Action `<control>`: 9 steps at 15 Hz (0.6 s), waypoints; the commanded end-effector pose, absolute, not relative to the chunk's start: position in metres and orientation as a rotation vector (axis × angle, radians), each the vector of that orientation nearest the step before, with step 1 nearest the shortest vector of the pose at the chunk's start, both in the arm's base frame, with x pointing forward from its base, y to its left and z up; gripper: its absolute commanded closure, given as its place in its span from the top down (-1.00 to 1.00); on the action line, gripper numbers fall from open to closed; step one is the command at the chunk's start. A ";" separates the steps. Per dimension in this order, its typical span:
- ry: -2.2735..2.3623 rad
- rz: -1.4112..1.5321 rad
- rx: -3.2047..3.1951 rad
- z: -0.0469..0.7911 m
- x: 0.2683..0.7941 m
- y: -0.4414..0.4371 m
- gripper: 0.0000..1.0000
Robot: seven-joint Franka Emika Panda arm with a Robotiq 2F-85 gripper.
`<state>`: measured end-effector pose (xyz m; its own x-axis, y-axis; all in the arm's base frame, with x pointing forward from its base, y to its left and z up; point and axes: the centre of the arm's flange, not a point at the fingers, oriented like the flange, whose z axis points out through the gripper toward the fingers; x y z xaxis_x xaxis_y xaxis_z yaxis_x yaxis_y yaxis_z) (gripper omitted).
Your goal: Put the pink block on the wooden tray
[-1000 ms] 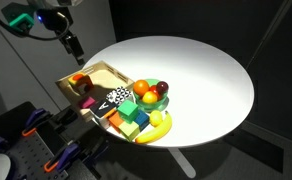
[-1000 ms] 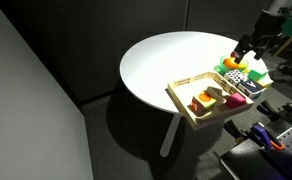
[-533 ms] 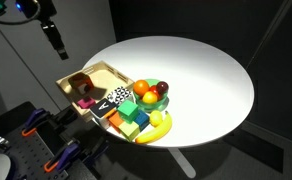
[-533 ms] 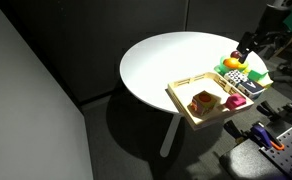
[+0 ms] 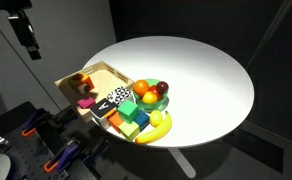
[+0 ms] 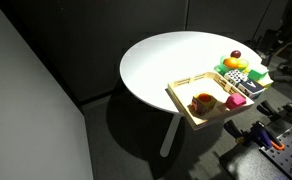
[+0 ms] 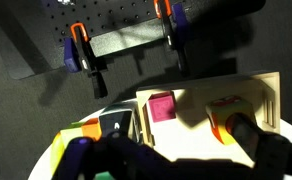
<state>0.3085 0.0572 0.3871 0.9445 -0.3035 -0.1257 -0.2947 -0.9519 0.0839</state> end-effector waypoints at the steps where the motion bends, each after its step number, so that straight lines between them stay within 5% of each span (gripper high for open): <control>1: -0.383 -0.216 3.039 0.405 0.291 0.055 1.00; 9: -0.341 -0.213 3.049 0.409 0.290 0.058 1.00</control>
